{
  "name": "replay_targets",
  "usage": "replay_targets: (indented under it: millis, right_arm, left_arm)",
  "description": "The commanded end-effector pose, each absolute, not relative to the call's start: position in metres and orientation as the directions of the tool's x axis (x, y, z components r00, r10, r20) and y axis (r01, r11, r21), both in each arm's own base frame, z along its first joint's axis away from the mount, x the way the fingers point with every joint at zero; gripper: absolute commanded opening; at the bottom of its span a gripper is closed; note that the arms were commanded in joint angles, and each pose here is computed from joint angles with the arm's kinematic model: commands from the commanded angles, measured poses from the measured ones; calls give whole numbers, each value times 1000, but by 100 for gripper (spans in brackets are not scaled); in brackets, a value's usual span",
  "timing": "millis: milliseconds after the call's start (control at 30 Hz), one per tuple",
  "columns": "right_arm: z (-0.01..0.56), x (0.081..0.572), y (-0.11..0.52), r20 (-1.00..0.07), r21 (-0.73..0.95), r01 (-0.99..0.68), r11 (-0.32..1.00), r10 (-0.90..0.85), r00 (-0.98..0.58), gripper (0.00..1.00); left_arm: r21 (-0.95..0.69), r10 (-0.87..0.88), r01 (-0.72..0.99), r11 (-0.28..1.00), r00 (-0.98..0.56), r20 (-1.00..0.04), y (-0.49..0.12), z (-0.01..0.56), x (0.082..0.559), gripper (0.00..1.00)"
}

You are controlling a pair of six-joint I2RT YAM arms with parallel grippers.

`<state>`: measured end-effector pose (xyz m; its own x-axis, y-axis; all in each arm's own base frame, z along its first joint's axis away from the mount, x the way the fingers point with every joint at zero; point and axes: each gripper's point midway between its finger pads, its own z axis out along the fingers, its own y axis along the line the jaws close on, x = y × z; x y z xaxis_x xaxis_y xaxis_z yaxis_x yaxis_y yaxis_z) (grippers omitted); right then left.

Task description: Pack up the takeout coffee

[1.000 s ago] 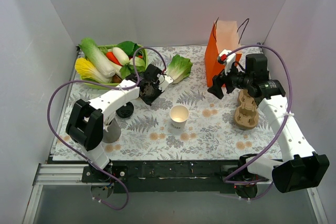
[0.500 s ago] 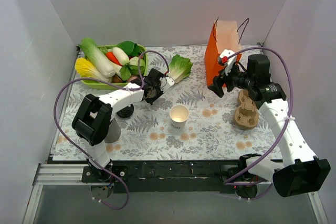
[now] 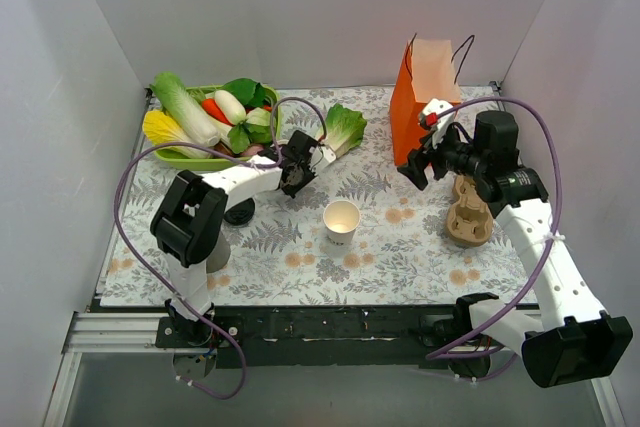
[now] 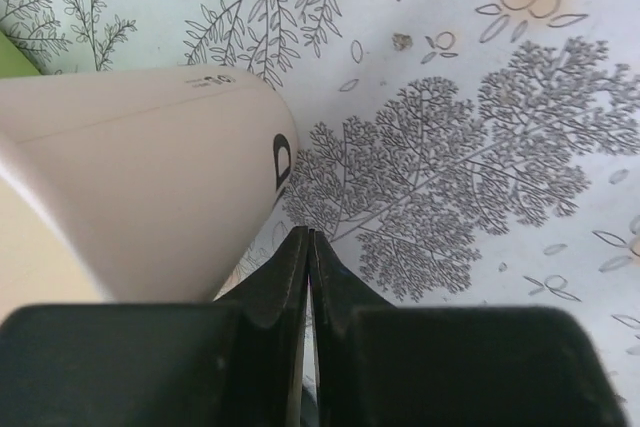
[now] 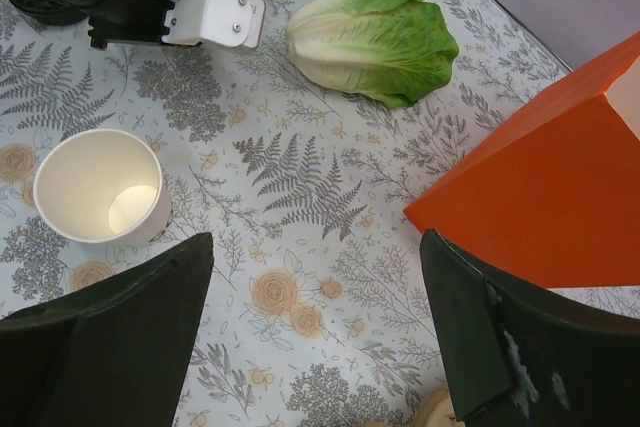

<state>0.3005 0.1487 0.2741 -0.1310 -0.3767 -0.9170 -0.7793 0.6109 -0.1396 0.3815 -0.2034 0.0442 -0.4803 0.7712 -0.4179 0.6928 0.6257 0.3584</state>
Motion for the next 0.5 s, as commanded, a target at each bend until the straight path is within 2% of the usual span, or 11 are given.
replay_targets:
  millis: [0,33,67,100,133,200,233,367,467]
  right_arm:
    - [287,296,147,-928,-169,-766,620,-361,-87,91]
    - [285,296,147,-926,-172,-770,615,-368,-88,91]
    - [282,294,146,-923,-169,-771,614,-372,-94,91]
    - [280,293,147,-923,-165,-775,610,-373,-97,91]
    - [279,292,147,-922,-162,-778,607,-374,-99,91]
    - [273,288,147,-921,-148,-783,604,-373,-114,91]
    - [271,287,147,-921,-138,-785,604,-369,-122,91]
    - [263,279,153,-928,-63,-795,603,-328,-176,91]
    - [255,273,159,-929,5,-807,591,-295,-222,91]
  left_arm:
    - [249,730,735,630,-453,-511,-222,96,363,16]
    - [158,740,784,601,-470,-481,-222,93,337,26]
    - [116,730,799,590,-467,-499,-223,107,323,36]
    - [82,728,805,588,-482,-488,-220,110,311,51]
    - [47,733,805,592,-513,-447,-212,111,293,54]
    - [16,708,779,627,-561,-430,-199,117,274,59]
    - [6,697,759,651,-594,-402,-188,117,266,68]
    - [19,631,670,742,-688,-359,-155,117,255,68]
    - [14,594,621,783,-741,-312,-137,112,256,64]
